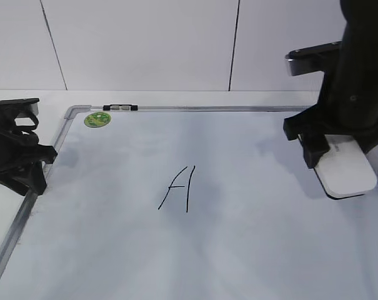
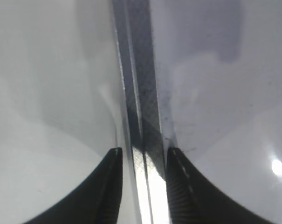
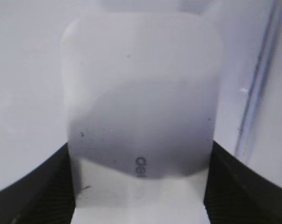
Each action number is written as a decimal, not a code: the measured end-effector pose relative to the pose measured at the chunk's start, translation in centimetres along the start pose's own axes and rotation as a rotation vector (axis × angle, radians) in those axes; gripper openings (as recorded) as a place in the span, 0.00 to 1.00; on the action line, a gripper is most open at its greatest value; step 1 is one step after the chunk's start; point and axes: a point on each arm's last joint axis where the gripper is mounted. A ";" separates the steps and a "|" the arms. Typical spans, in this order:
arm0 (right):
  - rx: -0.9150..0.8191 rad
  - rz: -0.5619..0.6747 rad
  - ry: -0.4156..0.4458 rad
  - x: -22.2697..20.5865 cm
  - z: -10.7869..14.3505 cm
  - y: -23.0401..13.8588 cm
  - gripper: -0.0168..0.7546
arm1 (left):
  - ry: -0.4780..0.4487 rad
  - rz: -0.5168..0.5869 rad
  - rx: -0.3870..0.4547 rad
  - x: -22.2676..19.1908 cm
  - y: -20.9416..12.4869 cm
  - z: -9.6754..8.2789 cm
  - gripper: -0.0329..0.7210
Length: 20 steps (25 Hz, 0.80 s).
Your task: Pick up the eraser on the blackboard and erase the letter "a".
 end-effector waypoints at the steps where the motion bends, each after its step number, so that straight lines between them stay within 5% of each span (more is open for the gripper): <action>1: -0.019 0.014 -0.007 -0.1 -0.6 0.0 0.74 | 0.000 0.002 0.000 0.0 0.0 0.0 0.36; 20: -0.160 0.083 -0.025 -4.8 -8.5 -3.5 0.74 | -0.002 0.016 0.000 0.0 -0.1 0.0 0.36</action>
Point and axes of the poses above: a point on each arm's last joint axis where the gripper is mounted, x pointing back along that axis away from the gripper, z along the wrist's bending axis when the last joint is at zero, y = z × x, and after that the axes turned 1 degree about -x, right-handed
